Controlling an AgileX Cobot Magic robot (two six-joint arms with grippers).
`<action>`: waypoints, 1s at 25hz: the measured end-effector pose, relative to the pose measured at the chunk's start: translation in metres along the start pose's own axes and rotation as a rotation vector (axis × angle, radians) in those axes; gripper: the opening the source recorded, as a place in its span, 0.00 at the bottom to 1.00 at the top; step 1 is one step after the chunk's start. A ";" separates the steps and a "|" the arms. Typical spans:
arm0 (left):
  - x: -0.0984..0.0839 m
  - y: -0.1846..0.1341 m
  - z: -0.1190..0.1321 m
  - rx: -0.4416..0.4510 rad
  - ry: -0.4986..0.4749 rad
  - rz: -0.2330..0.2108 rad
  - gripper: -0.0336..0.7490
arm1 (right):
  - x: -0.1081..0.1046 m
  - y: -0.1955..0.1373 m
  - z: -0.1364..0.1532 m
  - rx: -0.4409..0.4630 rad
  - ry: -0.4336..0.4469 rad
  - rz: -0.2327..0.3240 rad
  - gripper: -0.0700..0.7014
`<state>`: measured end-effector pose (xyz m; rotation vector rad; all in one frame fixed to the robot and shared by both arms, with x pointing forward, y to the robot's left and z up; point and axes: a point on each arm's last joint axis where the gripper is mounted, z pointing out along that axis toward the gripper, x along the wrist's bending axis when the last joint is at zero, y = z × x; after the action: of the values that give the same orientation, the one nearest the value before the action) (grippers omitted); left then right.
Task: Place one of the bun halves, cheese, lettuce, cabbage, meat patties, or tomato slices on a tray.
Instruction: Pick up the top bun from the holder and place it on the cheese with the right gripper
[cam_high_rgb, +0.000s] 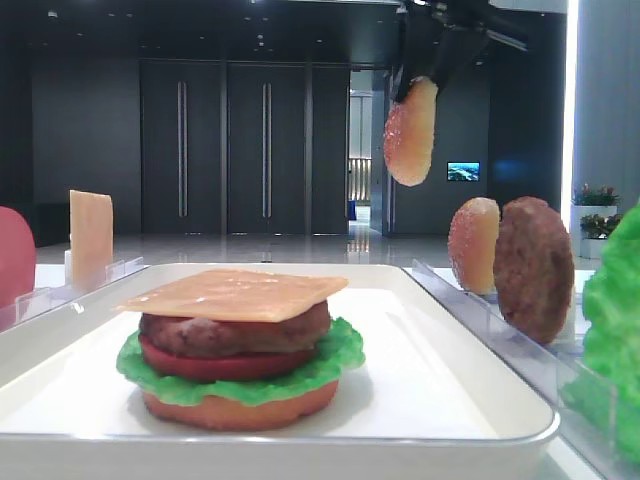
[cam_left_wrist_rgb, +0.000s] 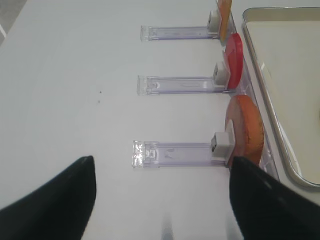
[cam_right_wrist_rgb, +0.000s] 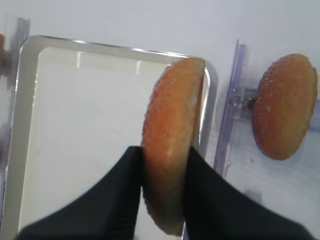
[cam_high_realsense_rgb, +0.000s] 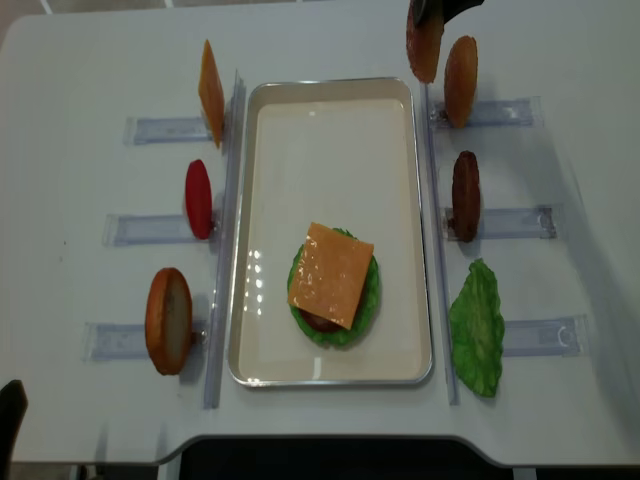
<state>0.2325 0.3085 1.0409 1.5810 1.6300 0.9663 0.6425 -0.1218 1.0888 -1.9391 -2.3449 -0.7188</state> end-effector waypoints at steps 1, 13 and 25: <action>0.000 0.000 0.000 0.000 0.000 0.000 0.86 | 0.002 -0.001 -0.003 -0.005 0.007 -0.005 0.33; 0.000 0.000 0.000 0.000 0.000 0.000 0.86 | 0.012 -0.049 -0.033 0.057 0.063 -0.013 0.33; 0.000 0.000 0.000 0.000 0.000 0.000 0.86 | 0.016 -0.139 -0.067 -0.026 0.281 0.003 0.33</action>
<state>0.2325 0.3085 1.0409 1.5810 1.6300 0.9663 0.4904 -0.1479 1.1069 -1.7191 -2.1744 -0.9548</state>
